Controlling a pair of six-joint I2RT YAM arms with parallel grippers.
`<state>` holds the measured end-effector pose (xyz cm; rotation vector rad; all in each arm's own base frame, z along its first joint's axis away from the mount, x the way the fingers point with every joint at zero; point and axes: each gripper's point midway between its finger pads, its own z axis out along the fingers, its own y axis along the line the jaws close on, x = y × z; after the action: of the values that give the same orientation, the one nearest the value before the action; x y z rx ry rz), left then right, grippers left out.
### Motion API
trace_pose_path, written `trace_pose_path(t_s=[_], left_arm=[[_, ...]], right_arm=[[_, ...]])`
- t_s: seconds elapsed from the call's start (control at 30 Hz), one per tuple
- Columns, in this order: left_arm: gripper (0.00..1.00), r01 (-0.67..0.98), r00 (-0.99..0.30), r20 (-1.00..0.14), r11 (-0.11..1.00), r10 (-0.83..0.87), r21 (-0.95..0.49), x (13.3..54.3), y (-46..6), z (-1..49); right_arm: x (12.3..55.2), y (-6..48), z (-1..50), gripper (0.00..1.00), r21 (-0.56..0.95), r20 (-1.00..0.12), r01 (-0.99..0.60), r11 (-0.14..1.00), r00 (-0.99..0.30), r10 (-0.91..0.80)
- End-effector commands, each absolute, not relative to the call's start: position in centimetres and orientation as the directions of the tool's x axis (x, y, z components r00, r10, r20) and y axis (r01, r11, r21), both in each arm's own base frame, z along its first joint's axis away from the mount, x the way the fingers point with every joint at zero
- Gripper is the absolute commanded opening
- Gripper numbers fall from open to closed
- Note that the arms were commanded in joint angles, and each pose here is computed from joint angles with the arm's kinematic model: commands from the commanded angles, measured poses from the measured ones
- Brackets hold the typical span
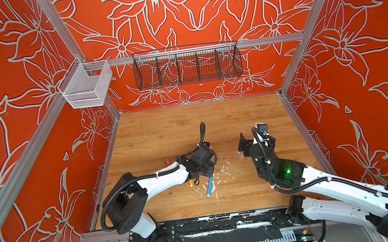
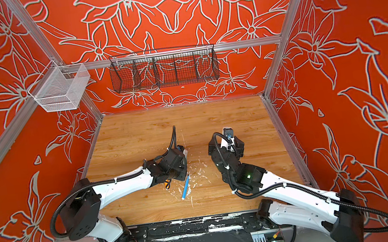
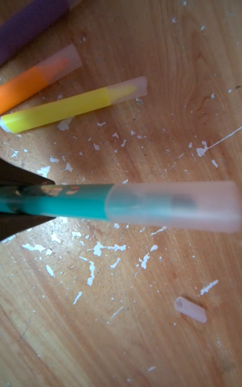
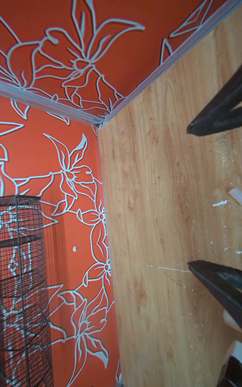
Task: Insert pens into pen caps
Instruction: Place the pen at the center of the table.
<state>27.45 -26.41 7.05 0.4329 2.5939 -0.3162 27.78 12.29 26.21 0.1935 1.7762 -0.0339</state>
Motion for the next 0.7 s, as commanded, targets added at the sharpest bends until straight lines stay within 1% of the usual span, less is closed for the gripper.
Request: trace_pose_path(t_s=[0.0, 0.17, 0.3, 0.43, 0.53, 0.67], left_arm=[[0.00, 0.325, -0.866, -0.431, 0.941, 0.255, -0.098, 27.2, -25.4, 6.0], [0.00, 0.266, -0.894, -0.372, 0.964, 0.251, 0.012, 28.0, -23.7, 4.6], [0.00, 0.244, -0.922, -0.303, 0.969, 0.240, 0.026, 28.0, -23.3, 3.3], [0.00, 0.237, -0.930, -0.283, 0.971, 0.235, 0.028, 28.1, -23.2, 3.0], [0.11, 0.229, -0.932, -0.284, 0.973, 0.227, 0.026, 28.1, -22.9, 3.0], [0.21, 0.235, -0.936, -0.269, 0.972, 0.227, 0.002, 27.9, -23.3, 2.7]], right_arm=[[27.6, 11.7, 26.8, 0.95, 0.124, -0.968, 0.162, 0.979, -0.197, 0.155], [27.5, 11.2, 26.7, 0.95, 0.147, -0.965, 0.163, 0.976, -0.192, 0.178], [27.6, 10.9, 26.8, 0.94, 0.135, -0.966, 0.178, 0.975, -0.197, 0.169], [27.7, 11.0, 26.5, 0.94, 0.134, -0.964, 0.178, 0.975, -0.205, 0.170], [27.9, 11.3, 26.3, 0.94, 0.135, -0.961, 0.167, 0.977, -0.219, 0.170], [28.2, 11.5, 26.1, 0.94, 0.113, -0.961, 0.176, 0.978, -0.230, 0.152]])
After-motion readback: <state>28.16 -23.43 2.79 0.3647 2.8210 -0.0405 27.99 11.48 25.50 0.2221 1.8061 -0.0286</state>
